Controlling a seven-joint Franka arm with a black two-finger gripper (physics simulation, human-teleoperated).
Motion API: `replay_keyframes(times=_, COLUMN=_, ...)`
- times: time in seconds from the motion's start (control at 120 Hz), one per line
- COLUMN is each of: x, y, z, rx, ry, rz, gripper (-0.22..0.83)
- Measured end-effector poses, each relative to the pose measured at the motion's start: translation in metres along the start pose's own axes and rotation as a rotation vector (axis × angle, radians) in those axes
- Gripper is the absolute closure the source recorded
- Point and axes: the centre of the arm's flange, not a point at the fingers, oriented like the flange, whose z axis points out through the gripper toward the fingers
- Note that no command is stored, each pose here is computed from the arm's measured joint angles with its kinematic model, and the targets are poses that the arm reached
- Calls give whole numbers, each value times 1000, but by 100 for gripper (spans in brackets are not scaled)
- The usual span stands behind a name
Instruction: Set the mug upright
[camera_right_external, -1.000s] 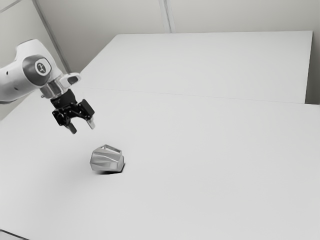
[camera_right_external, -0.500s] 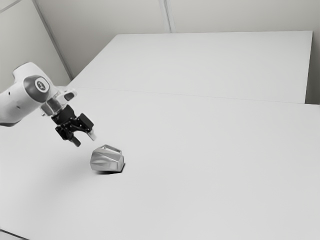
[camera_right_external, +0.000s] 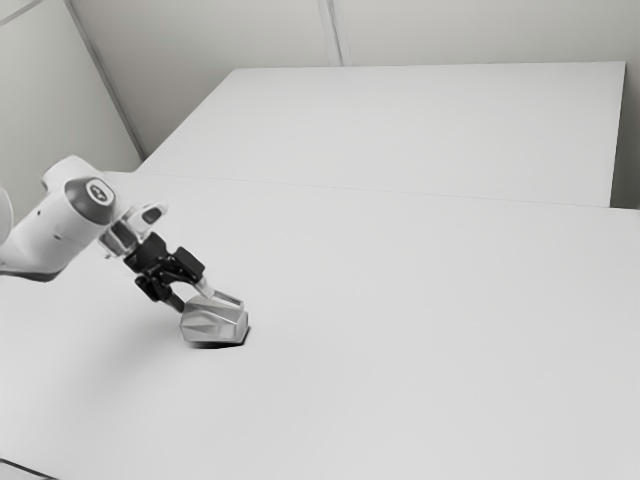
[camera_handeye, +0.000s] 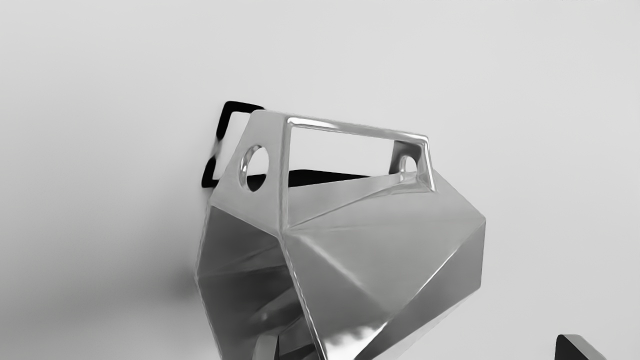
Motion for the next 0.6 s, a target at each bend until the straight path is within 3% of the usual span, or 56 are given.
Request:
replay_keyframes(times=0.5, x=-13, y=-31, z=27, rx=-215, ry=80, rz=-35, gripper=0)
replay_keyframes(times=0.6, x=-14, y=-30, z=29, rx=-249, ry=90, rz=-23, gripper=10)
